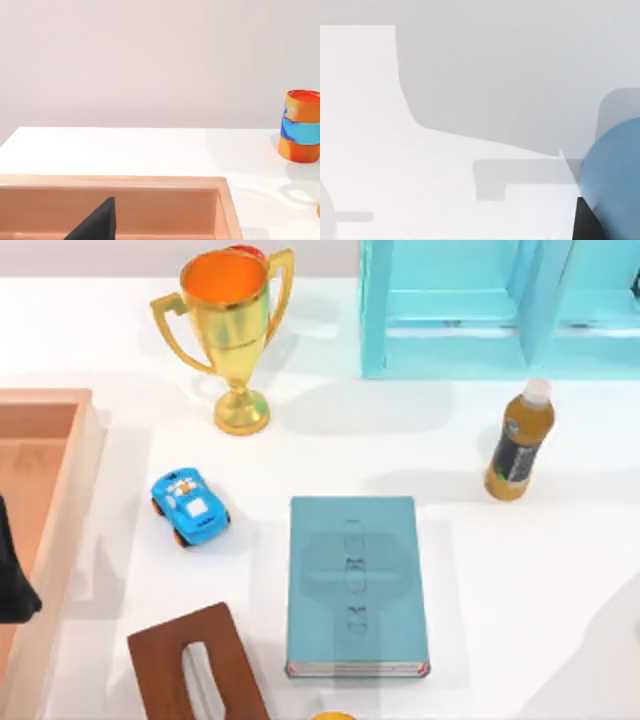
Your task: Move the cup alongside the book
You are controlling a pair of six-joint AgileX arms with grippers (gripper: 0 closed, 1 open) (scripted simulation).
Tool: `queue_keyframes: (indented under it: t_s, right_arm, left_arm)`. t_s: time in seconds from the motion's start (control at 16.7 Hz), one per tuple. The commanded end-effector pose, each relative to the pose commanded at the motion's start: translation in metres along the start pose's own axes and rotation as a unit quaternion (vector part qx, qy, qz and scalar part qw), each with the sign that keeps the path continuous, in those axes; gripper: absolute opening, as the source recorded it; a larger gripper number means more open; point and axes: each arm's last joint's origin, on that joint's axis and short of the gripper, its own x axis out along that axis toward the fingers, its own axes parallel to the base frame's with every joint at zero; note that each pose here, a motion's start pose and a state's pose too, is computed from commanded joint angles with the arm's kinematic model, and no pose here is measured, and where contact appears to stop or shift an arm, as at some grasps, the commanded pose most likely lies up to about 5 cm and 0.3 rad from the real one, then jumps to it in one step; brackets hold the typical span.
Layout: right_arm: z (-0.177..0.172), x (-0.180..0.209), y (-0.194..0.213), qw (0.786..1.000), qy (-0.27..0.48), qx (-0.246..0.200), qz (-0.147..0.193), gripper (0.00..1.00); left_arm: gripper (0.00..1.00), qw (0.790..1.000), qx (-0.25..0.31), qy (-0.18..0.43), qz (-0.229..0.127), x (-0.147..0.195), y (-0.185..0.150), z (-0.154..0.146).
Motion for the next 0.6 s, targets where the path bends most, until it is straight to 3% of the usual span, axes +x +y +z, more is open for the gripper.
queue_keyframes:
  t_s: [0.3,0.6]
  right_arm:
    - [0.0,-0.002,0.0,1.0,0.0,-0.001,-0.001,0.0]
    - [0.0,-0.032,-0.001,1.0,0.0,-0.002,0.001,0.0]
  left_arm:
    - [1.0,1.0,0.0,0.0,0.0,0.0,0.0,0.0]
    - [1.0,1.0,0.0,0.0,0.0,0.0,0.0,0.0]
